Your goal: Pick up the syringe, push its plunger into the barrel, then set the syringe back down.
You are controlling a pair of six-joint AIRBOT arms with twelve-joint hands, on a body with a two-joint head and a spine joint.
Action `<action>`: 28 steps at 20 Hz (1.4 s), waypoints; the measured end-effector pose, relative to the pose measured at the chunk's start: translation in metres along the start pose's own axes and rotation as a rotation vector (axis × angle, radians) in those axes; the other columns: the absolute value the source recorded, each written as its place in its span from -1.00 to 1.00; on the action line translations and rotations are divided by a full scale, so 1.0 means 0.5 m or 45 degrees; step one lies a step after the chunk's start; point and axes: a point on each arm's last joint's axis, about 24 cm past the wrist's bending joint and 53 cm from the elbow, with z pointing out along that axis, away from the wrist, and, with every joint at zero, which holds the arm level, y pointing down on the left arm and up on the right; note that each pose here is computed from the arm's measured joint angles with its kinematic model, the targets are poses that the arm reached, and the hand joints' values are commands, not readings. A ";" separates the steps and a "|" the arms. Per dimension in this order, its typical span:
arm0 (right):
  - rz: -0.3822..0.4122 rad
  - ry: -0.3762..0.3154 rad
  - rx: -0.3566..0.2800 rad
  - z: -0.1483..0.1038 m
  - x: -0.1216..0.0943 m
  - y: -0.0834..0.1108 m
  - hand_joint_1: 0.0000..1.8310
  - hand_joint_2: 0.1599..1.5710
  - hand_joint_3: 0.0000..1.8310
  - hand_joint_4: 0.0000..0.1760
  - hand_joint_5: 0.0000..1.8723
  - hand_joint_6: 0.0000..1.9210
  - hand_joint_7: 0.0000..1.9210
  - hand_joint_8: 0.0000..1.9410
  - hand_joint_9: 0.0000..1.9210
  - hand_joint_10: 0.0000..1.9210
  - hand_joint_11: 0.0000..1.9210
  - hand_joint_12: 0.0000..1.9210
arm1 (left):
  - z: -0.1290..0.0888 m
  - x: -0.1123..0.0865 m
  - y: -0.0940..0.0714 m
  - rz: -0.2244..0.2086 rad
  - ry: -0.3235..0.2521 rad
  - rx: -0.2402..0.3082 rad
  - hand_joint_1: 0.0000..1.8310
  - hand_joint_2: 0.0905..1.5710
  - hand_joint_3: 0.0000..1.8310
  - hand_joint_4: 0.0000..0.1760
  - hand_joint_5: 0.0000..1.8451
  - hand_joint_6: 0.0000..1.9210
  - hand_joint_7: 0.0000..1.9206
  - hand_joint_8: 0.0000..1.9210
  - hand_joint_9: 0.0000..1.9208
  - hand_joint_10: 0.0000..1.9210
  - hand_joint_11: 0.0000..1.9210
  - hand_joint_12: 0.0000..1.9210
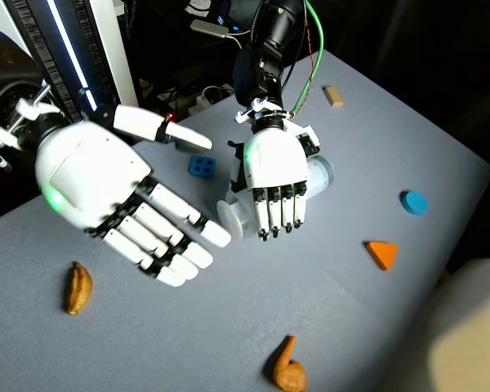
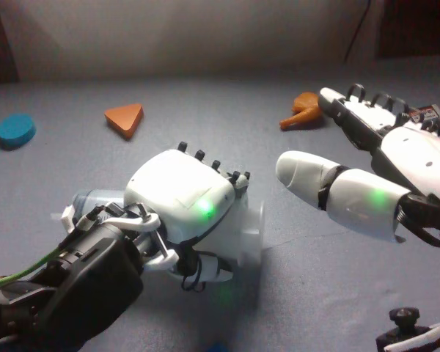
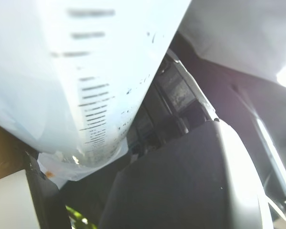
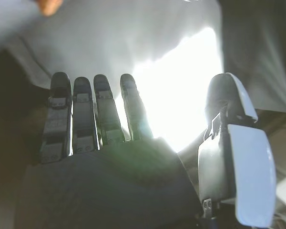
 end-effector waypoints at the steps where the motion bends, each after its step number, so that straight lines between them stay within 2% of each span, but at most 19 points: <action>1: -0.042 -0.004 -0.010 0.000 -0.002 0.004 -1.00 0.32 -1.00 -0.08 -0.97 -1.00 -1.00 -1.00 -1.00 -1.00 -1.00 -0.71 | 0.001 -0.001 0.003 0.003 -0.001 -0.003 0.48 0.41 -1.00 -1.00 -0.11 0.14 -0.01 0.01 0.00 0.31 -0.17 0.28; 4: -0.138 -0.002 -0.028 -0.003 0.001 0.004 -1.00 0.32 -1.00 -0.08 -0.98 -1.00 -1.00 -1.00 -1.00 -1.00 -1.00 -0.68 | 0.005 -0.006 0.013 0.016 -0.008 -0.010 0.49 0.41 -1.00 -1.00 -0.09 0.12 -0.04 0.04 -0.04 0.34 -0.19 0.29; 11: -0.166 0.010 -0.026 -0.006 0.008 -0.004 -1.00 0.32 -1.00 -0.07 -0.97 -1.00 -1.00 -1.00 -1.00 -1.00 -1.00 -0.76 | 0.009 -0.009 0.018 0.017 -0.005 -0.013 0.49 0.41 -1.00 -1.00 -0.08 0.12 -0.02 0.01 -0.05 0.34 -0.17 0.27; 16: -0.170 0.008 -0.036 -0.007 0.009 -0.002 -1.00 0.32 -1.00 -0.08 -0.97 -1.00 -1.00 -1.00 -1.00 -1.00 -1.00 -0.73 | 0.012 -0.012 0.014 0.012 -0.005 -0.007 0.49 0.42 -1.00 -1.00 -0.14 0.17 0.01 0.00 -0.05 0.35 -0.18 0.27; 17: -0.170 0.007 -0.036 -0.007 0.008 -0.002 -1.00 0.32 -1.00 -0.08 -0.98 -1.00 -1.00 -1.00 -1.00 -1.00 -1.00 -0.72 | 0.012 -0.012 0.014 0.010 -0.004 -0.008 0.35 0.45 -1.00 -1.00 -0.16 0.27 0.01 0.08 -0.10 -0.04 -0.24 0.25; 18: -0.170 0.006 -0.036 -0.007 0.008 -0.002 -1.00 0.32 -1.00 -0.07 -0.99 -1.00 -1.00 -1.00 -1.00 -1.00 -1.00 -0.72 | 0.012 -0.012 0.014 0.008 -0.004 -0.009 0.31 0.47 -1.00 -1.00 -0.20 0.34 0.00 0.11 -0.06 -0.35 -0.27 0.16; 19: -0.170 0.007 -0.036 -0.007 0.009 -0.002 -1.00 0.32 -1.00 -0.07 -0.99 -1.00 -1.00 -1.00 -1.00 -1.00 -1.00 -0.73 | 0.012 -0.012 0.014 0.007 -0.004 -0.009 0.17 0.50 -1.00 -1.00 -0.14 0.31 -0.07 -0.48 -0.09 -0.53 -0.33 0.09; 20: -0.172 0.008 -0.036 -0.007 0.009 -0.003 -1.00 0.32 -1.00 -0.08 -0.98 -1.00 -1.00 -1.00 -1.00 -1.00 -1.00 -0.73 | 0.012 -0.012 0.014 0.008 -0.004 -0.008 0.03 0.45 -1.00 -1.00 -0.22 -0.45 -0.08 -0.76 -0.13 -0.69 -0.41 -0.01; 21: -0.171 0.009 -0.035 -0.007 0.010 -0.003 -1.00 0.32 -1.00 -0.08 -0.98 -1.00 -1.00 -1.00 -1.00 -1.00 -1.00 -0.73 | 0.011 -0.012 0.014 0.009 -0.004 -0.008 -0.05 0.43 -1.00 -1.00 -0.18 -0.80 -0.10 -0.92 -0.15 -0.83 -0.47 -0.11; 22: -0.171 0.009 -0.033 -0.007 0.010 -0.004 -1.00 0.32 -1.00 -0.08 -0.97 -0.99 -1.00 -1.00 -1.00 -1.00 -1.00 -0.76 | 0.011 -0.012 0.013 0.014 -0.004 -0.005 -0.14 0.40 -1.00 -1.00 -0.22 -0.94 -0.17 -0.98 -0.20 -0.93 -0.55 -0.19; 25: -0.172 0.010 -0.033 -0.007 0.010 -0.004 -1.00 0.32 -1.00 -0.08 -0.97 -0.99 -1.00 -1.00 -1.00 -1.00 -1.00 -0.76 | 0.013 -0.023 0.011 0.019 -0.028 -0.004 -0.31 0.31 -1.00 -1.00 -0.45 -1.00 -0.41 -1.00 -0.44 -1.00 -0.76 -0.29; 28: -0.174 0.011 -0.034 -0.008 0.012 -0.005 -1.00 0.32 -1.00 -0.07 -0.99 -1.00 -1.00 -1.00 -1.00 -1.00 -1.00 -0.79 | 0.013 -0.021 0.012 0.016 -0.023 -0.005 -0.49 0.25 -1.00 -1.00 -0.63 -1.00 -0.65 -1.00 -0.67 -1.00 -0.95 -0.26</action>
